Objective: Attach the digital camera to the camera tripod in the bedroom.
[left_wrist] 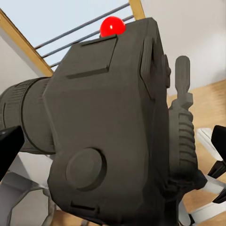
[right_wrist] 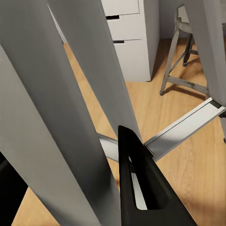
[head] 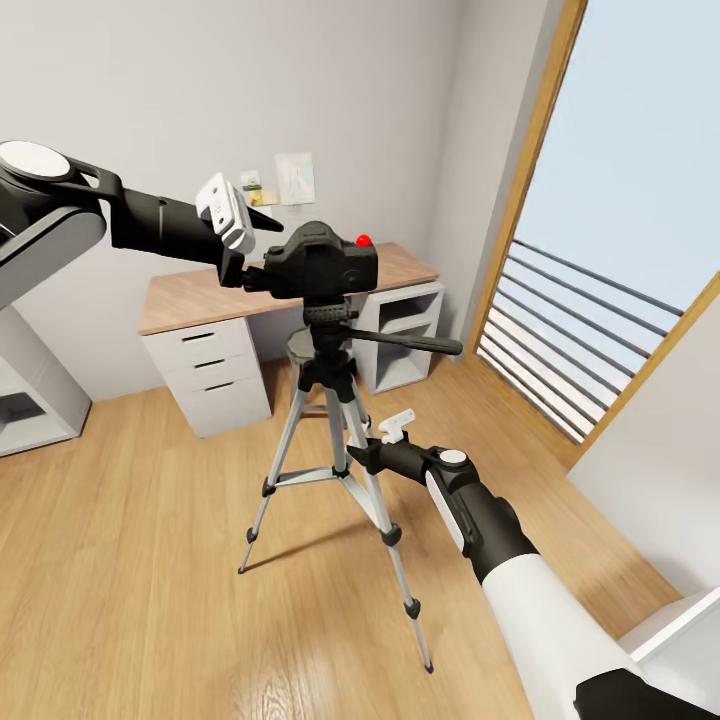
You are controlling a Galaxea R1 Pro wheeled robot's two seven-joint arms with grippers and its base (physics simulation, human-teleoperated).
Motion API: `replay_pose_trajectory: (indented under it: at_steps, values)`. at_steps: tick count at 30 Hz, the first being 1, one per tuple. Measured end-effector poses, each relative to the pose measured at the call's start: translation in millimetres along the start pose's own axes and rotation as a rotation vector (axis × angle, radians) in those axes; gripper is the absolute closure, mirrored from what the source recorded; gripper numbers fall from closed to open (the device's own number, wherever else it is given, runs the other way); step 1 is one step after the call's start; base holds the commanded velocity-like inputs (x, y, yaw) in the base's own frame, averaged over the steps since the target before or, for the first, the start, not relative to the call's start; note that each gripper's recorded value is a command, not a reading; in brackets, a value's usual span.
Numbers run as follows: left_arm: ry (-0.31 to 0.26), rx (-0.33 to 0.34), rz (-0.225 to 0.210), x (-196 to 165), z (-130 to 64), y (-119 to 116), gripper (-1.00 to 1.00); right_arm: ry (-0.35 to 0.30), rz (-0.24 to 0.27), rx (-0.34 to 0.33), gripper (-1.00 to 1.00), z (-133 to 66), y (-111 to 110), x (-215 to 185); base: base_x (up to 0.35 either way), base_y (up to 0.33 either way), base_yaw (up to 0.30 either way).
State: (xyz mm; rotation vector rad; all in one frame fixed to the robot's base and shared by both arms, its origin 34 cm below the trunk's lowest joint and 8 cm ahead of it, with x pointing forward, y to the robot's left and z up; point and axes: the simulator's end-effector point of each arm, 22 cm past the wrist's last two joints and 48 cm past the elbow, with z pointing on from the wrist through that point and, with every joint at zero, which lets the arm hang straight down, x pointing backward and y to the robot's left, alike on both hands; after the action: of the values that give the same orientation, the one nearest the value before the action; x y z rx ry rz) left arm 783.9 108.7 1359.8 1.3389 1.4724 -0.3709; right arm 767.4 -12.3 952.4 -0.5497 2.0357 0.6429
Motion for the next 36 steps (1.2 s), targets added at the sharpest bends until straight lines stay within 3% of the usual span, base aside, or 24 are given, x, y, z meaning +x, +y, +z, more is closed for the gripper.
replay_pose_trajectory:
  at_steps: [5, 10, 14, 15, 20, 21, 23, 24, 26, 27, 28, 29, 31, 32, 35, 36]
  values:
    - [-0.003, -0.005, -0.004, 0, -2.9, 2, -1.0, 0.0, 0.0, 0.0, 1.0, 0.0, 0, 0, 0.0, 0.0, 0.0]
    - [-0.039, -0.021, -0.058, -5, -21.1, 13, -1.0, 0.002, 0.001, -0.001, 1.0, 0.0, 0, 1, 0.0, 0.0, 0.0]
    - [-0.114, -0.081, -0.177, -9, -68.2, 43, -1.0, 0.006, 0.007, -0.001, 1.0, -0.6, -1, 2, 0.0, 0.0, 0.0]
    - [-0.128, -0.102, -0.228, -4, -87.0, 53, -1.0, 0.008, 0.013, 0.002, 1.0, -1.9, -4, 4, 0.0, 0.0, 0.0]
    - [-0.109, -0.196, -0.441, 39, -166.7, 77, -1.0, 0.012, 0.034, 0.012, 1.0, -8.6, -18, 8, 0.0, 0.0, 0.0]
    - [-0.075, -0.234, -0.508, 60, -188.4, 82, -1.0, 0.013, 0.037, 0.014, 1.0, -9.3, -20, 8, 0.0, 0.0, 0.0]
    - [-0.019, -0.272, -0.582, 86, -209.5, 82, -1.0, 0.013, 0.038, 0.015, 1.0, -10.1, -21, 9, 0.0, 0.0, 0.0]
    - [0.06, -0.302, -0.654, 119, -224.0, 77, -1.0, 0.013, 0.038, 0.016, 1.0, -10.5, -21, 8, 0.0, 0.0, 0.0]
    - [0.157, -0.324, -0.732, 158, -235.3, 65, -1.0, 0.013, 0.04, 0.016, 1.0, -10.8, -22, 8, 0.0, 0.0, 0.0]
    - [0.268, -0.336, -0.802, 201, -242.1, 47, -1.0, 0.014, 0.041, 0.016, 1.0, -11.3, -23, 8, 0.0, 0.0, 0.0]
    - [0.326, -0.338, -0.839, 224, -245.7, 36, -1.0, 0.014, 0.04, 0.015, 1.0, -11.7, -23, 8, 0.0, 0.0, 0.0]
    - [0.441, -0.338, -0.899, 268, -252.6, 11, -1.0, 0.015, 0.039, 0.014, 1.0, -12.9, -24, 9, 0.0, 0.0, 0.0]
    - [0.565, -0.324, -0.958, 313, -258.6, -22, -1.0, 0.017, 0.037, 0.012, 1.0, -13.8, -25, 9, 0.0, 0.0, 0.0]
    - [0.669, -0.305, -0.998, 349, -264.7, -53, -1.0, 0.017, 0.037, 0.011, 1.0, -14.4, -25, 9, 0.0, 0.0, 0.0]
    - [0.824, -0.252, -1.045, 409, -273.9, -116, -1.0, 0.019, 0.035, 0.01, 1.0, -14.8, -25, 9, 0.0, 0.0, 0.0]
    - [0.846, -0.237, -1.052, 421, -275.0, -131, -1.0, 0.019, 0.034, 0.009, 1.0, -14.7, -25, 9, 0.0, 0.0, 0.0]
